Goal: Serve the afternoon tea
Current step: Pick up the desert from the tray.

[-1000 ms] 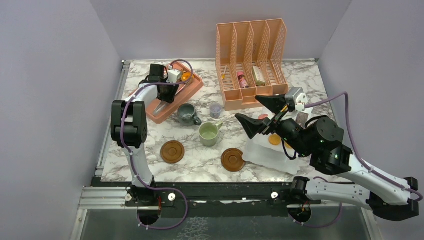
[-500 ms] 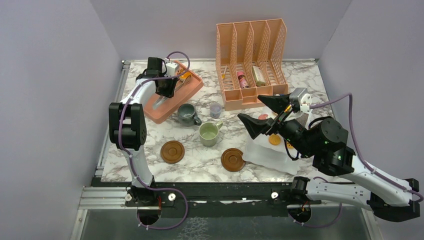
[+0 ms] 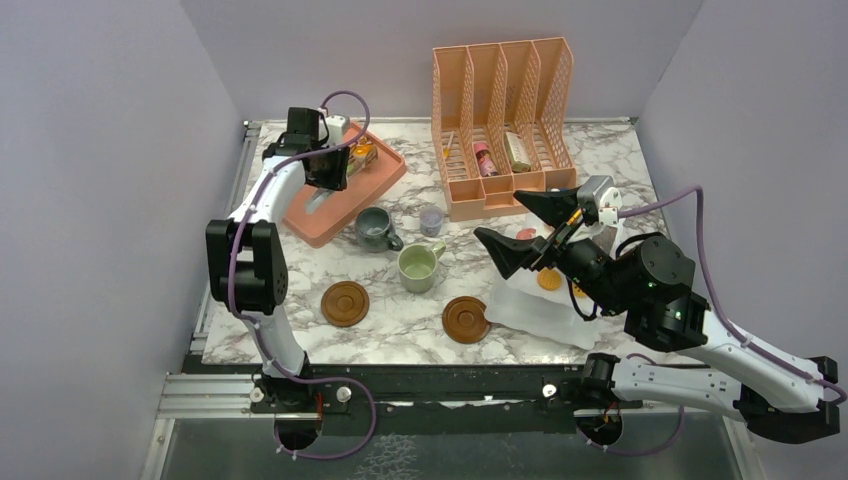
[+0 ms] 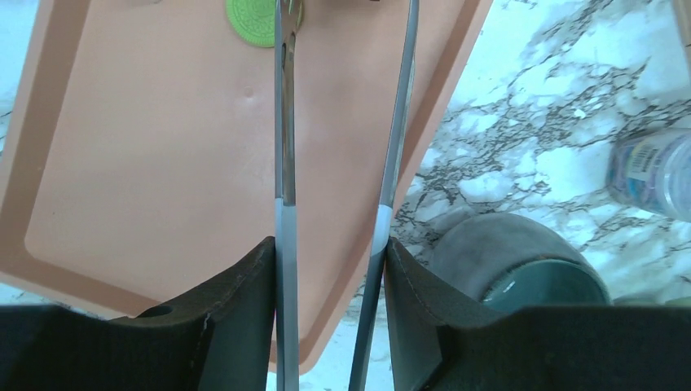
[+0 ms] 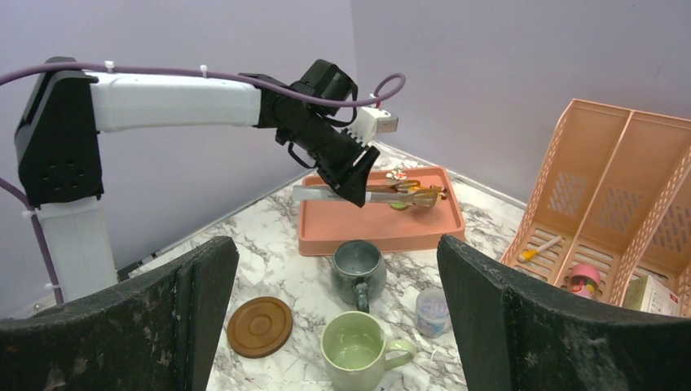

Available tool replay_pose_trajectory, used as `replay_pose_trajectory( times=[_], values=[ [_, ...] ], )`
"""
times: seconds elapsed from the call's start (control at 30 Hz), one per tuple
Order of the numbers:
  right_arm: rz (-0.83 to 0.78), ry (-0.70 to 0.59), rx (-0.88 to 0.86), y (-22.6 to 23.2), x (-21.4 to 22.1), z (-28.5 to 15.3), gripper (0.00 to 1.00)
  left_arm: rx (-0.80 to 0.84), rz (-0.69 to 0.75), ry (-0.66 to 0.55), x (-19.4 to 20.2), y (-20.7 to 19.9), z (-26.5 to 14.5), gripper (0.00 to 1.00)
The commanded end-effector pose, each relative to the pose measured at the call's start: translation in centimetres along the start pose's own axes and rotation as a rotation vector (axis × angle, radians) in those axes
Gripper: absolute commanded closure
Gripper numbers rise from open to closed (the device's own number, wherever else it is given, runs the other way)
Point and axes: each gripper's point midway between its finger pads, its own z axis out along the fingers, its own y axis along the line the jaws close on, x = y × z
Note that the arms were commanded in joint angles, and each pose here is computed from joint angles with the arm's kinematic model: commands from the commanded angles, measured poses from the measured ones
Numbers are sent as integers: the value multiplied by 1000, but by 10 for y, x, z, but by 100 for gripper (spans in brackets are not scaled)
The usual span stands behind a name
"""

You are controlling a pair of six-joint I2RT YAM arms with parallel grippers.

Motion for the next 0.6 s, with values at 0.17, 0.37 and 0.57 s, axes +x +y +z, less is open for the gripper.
replay_pose_trajectory(
  times=[0.17, 0.37, 0.57],
  values=[
    [-1, -32, 7, -4, -18, -5, 2, 46, -102, -150, -37, -29, -64, 71],
    [3, -36, 25, -8, -22, -9, 2, 122, -119, -193, -41, -61, -90, 72],
    [5, -49, 49, -14, -29, -14, 2, 167, -89, -205, -35, -108, -110, 72]
  ],
)
